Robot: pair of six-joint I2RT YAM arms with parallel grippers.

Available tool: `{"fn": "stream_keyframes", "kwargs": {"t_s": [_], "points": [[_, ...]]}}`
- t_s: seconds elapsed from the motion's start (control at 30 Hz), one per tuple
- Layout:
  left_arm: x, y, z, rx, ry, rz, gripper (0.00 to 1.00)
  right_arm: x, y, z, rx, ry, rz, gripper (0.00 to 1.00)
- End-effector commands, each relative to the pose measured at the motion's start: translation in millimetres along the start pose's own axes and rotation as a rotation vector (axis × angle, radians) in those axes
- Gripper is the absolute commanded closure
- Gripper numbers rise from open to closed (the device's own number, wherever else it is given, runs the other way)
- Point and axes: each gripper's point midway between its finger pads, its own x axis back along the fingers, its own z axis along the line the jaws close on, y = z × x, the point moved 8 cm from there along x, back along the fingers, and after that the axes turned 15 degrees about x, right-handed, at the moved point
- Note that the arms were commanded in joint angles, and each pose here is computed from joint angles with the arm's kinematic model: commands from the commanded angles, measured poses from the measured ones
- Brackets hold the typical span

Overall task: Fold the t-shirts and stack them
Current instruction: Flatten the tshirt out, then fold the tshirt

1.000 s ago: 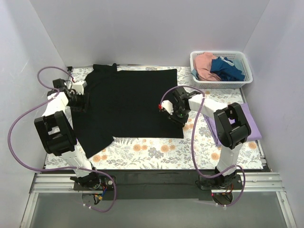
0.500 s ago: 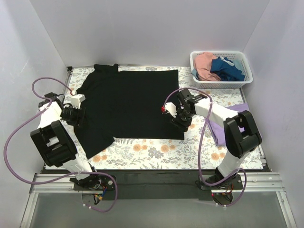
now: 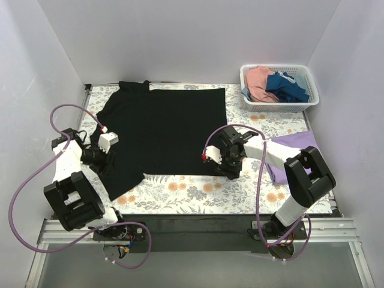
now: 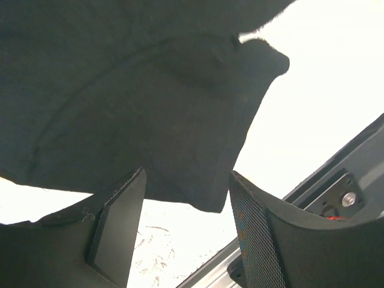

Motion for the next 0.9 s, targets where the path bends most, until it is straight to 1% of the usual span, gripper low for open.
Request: {"fn": "stream_keyframes", "kwargs": {"t_s": [0.0,0.13,0.2,0.23,0.3,0.33,0.37,0.4,0.47,0.53,0.6,0.63,0.67,0.87], "points": [[3.8,-6.2,-4.6,-0.108,0.052,0.001,0.43,-10.4,-0.8,-4.8,0.045,-0.032,0.011,0.47],[-1.6,-18.9,-6.2,-0.143,0.069,0.041,0.43,-20.8,-3.7,-3.0,0.06,-0.045,0.035,0.47],[-4.4,-25.9,-7.0,-0.168,0.082,0.059,0.43,-25.9,-6.4,-1.4,0.06,-0.039,0.051,0.5],[-4.9,-27.7,-7.9,-0.18,0.087,0.061,0.43,-28.1,-7.3,-1.3,0.063,-0.044,0.058,0.58],[-7.1,-32.7,-9.6,-0.222,0.092,0.073,0.43,-32.8,-12.1,2.7,0.061,-0.039,0.078,0.7],[-7.8,-34.4,-10.6,-0.241,0.094,0.077,0.43,-33.5,-13.6,2.9,0.058,-0.047,0.086,0.85],[-9.1,-35.9,-11.6,-0.268,0.096,0.085,0.43,-34.5,-14.7,4.5,0.055,-0.045,0.091,0.96],[-13.3,-43.8,-13.1,-0.284,0.094,0.111,0.44,-35.1,-16.1,5.6,0.048,-0.042,0.094,0.99],[-17.0,-49.0,-13.3,-0.386,0.121,0.133,0.44,-34.3,-15.9,6.3,0.036,-0.045,0.093,0.99],[-26.1,-65.7,-13.7,-0.462,0.148,0.193,0.44,-32.1,-14.6,6.4,0.033,-0.049,0.085,0.99],[-30.7,-67.5,-6.7,-0.528,0.211,0.198,0.43,-29.5,-12.6,5.4,0.029,-0.057,0.076,0.99],[-35.6,-73.7,-6.8,-0.542,0.213,0.204,0.42,-28.1,-11.2,4.6,0.029,-0.06,0.07,0.99],[-35.3,-69.5,-2.7,-0.573,0.249,0.186,0.41,-27.3,-10.5,4.3,0.028,-0.061,0.068,0.99],[-39.3,-59.8,4.9,-0.575,0.259,0.162,0.37,-24.9,-9.1,2.8,0.028,-0.058,0.072,0.99]]}}
